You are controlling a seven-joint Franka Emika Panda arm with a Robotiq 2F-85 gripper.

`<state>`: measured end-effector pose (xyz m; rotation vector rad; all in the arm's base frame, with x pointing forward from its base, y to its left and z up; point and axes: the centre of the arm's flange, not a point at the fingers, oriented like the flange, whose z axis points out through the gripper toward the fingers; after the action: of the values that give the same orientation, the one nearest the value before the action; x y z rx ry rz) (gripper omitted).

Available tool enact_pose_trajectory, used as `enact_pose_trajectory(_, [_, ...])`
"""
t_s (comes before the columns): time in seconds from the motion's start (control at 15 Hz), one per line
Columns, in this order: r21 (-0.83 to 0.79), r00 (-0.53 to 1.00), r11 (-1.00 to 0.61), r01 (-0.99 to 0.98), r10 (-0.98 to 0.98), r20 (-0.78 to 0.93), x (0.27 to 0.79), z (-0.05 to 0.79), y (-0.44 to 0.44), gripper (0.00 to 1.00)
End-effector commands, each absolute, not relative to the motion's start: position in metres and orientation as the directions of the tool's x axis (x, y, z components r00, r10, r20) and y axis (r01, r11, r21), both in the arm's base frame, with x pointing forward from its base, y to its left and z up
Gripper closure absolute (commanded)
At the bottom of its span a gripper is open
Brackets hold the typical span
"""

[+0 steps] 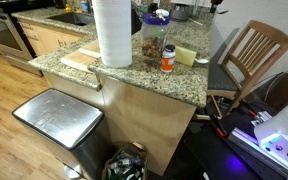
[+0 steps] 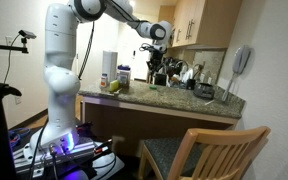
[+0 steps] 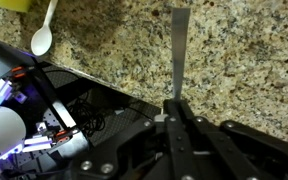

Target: Move the spoon to the left side of the counter

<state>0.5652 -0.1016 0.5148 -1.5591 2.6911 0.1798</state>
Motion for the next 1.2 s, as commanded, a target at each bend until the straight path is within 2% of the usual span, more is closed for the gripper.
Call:
enact_pose_trajectory(0.0, [0.087, -0.499, 0.493, -0.866, -0.863, -0.08, 0.565, 0.515, -0.102, 0.98])
enact_pose_trajectory(0.33, [0.166, -0.55, 0.531, -0.831, -0.829, -0.101, 0.552, 0.483, -0.069, 0.98])
enact_pose_trajectory(0.73, [0.308, -0.665, 0.598, -0.74, -0.718, -0.207, 0.519, 0.444, 0.044, 0.98])
enact_pose_trajectory(0.87, [0.331, -0.746, 0.677, -0.658, -0.646, -0.161, 0.511, 0.418, 0.071, 0.98])
enact_pose_trajectory(1.13, [0.225, -0.852, 0.825, -0.518, -0.522, -0.046, 0.495, 0.374, 0.096, 0.98])
